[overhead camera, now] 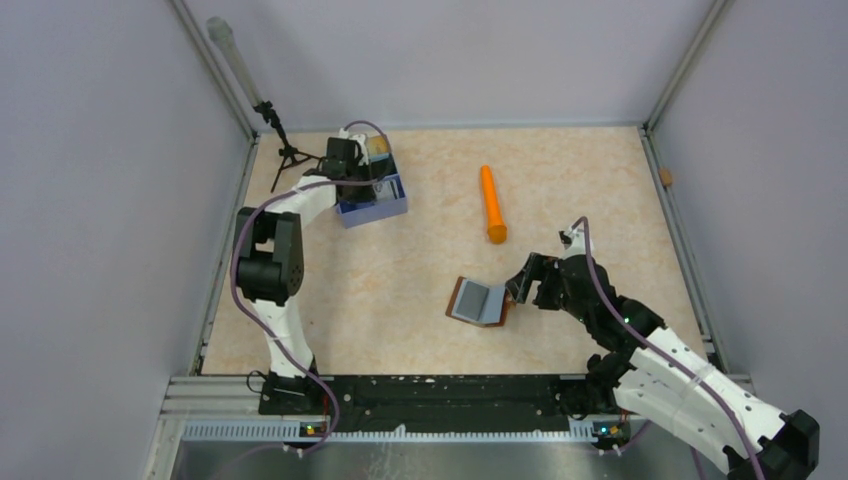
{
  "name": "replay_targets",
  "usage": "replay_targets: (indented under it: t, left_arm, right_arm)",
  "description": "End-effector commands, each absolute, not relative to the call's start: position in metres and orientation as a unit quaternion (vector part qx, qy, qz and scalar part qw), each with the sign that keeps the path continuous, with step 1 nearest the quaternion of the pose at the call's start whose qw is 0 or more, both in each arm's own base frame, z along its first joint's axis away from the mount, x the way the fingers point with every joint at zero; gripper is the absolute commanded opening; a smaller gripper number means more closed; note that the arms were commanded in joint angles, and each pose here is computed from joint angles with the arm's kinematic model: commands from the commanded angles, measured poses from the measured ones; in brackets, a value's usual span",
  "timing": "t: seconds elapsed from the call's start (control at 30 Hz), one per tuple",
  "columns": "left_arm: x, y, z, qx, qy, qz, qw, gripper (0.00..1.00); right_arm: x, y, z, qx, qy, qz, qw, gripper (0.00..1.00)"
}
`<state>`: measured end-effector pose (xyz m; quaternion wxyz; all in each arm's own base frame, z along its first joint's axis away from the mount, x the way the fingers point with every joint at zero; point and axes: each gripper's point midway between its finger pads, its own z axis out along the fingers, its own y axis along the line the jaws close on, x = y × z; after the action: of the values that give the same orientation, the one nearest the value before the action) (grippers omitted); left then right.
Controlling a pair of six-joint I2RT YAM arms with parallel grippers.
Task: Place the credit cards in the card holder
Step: Pick up the credit card from the storage box.
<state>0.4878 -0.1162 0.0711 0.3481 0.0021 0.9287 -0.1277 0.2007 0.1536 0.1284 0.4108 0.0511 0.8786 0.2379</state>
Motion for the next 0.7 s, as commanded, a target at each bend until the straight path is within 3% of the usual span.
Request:
replay_targets:
  t: [0.0,0.67]
  left_arm:
    - [0.493,-0.097,0.086,-0.007,0.917,-0.116,0.381,0.03]
    - [0.463,-0.09,0.162,0.018,0.868,-0.148,0.474,0.0]
  right_arm:
    - [0.205,0.153,0.136,0.061,0.869,0.247,0.424,0.8]
    - [0.204,0.152,0.14,0.061,0.866,0.251,0.428,0.8]
